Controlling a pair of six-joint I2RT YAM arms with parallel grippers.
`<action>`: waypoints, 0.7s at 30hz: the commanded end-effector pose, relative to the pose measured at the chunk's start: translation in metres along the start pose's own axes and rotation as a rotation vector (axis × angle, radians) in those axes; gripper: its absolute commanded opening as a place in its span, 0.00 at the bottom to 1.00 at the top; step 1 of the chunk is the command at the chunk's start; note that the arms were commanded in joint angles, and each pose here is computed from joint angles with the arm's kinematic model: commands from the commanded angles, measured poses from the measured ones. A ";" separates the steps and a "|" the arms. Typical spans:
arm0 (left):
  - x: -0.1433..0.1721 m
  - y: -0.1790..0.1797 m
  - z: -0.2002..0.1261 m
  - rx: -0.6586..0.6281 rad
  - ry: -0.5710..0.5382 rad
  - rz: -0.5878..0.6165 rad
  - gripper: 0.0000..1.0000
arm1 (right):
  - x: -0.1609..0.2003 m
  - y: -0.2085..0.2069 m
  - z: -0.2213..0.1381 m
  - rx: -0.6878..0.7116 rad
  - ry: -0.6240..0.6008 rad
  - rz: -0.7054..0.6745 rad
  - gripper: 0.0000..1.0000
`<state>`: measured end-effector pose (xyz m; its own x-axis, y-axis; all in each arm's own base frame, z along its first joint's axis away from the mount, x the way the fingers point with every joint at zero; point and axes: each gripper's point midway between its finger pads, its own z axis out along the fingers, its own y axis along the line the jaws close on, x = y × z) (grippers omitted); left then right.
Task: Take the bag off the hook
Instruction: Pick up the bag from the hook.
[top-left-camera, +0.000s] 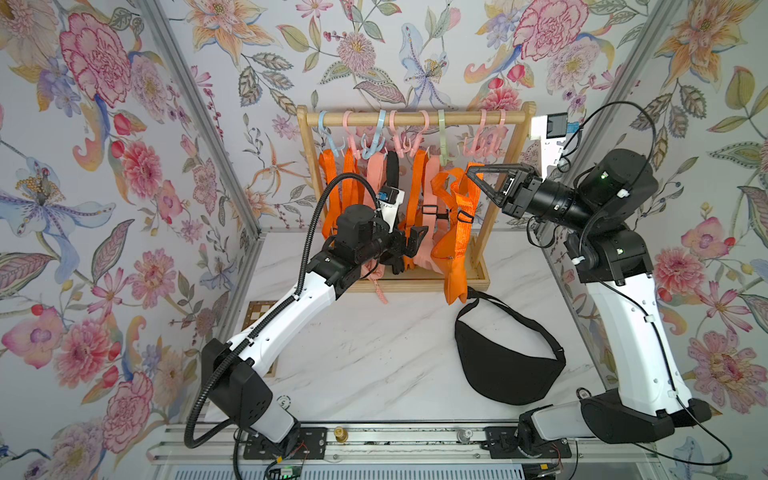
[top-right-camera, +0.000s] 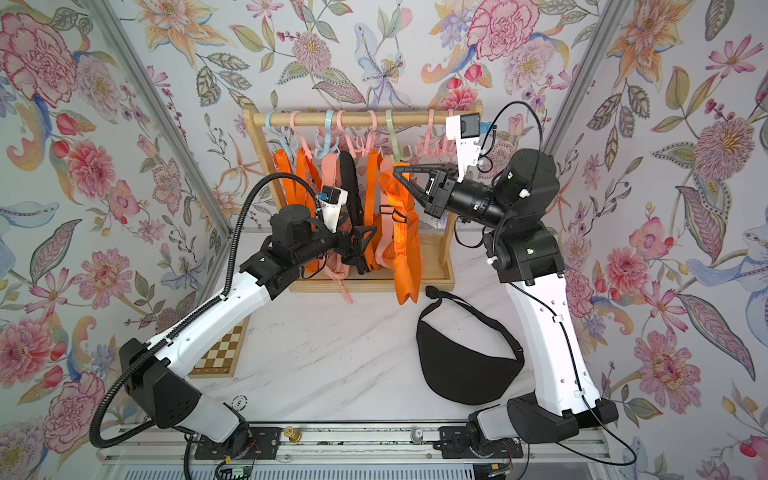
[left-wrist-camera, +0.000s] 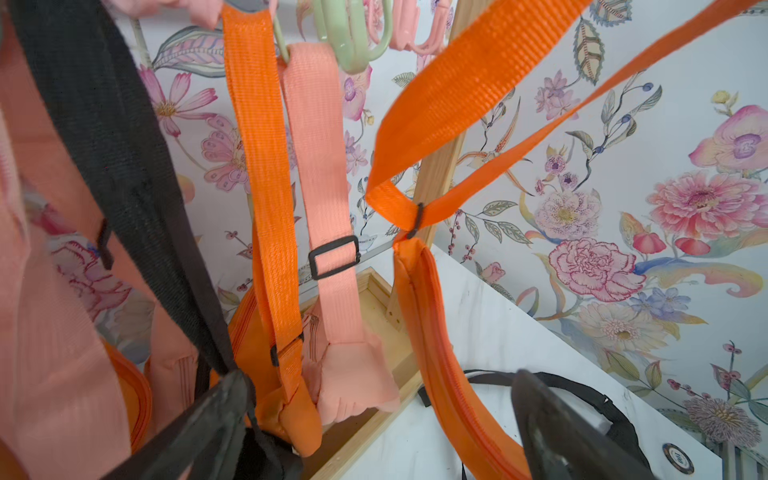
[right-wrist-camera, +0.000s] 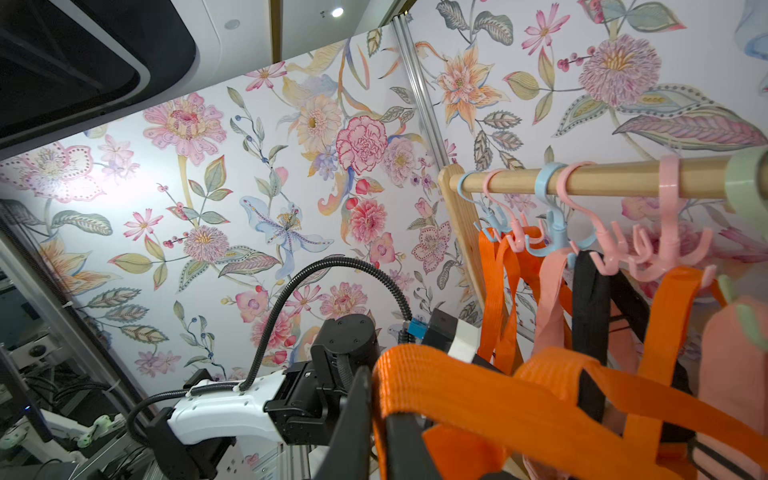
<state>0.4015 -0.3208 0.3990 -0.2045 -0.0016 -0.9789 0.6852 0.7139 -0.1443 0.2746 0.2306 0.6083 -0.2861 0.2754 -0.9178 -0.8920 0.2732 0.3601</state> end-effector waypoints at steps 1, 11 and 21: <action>-0.021 -0.012 0.016 0.032 -0.020 0.063 1.00 | -0.006 0.029 -0.002 -0.108 -0.006 0.001 0.10; -0.059 -0.018 0.045 -0.107 -0.014 0.114 0.63 | 0.004 0.035 -0.002 -0.149 0.035 0.011 0.09; -0.043 -0.024 0.026 -0.170 0.072 0.117 0.00 | 0.012 -0.060 -0.090 0.382 -0.103 0.076 0.08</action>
<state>0.4272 -0.3660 0.4446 -0.1549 0.0939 -0.9835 0.6092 0.7928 -0.0203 0.2957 0.1656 0.5610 -0.3694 0.3489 -0.8613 -0.7467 0.4403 0.4986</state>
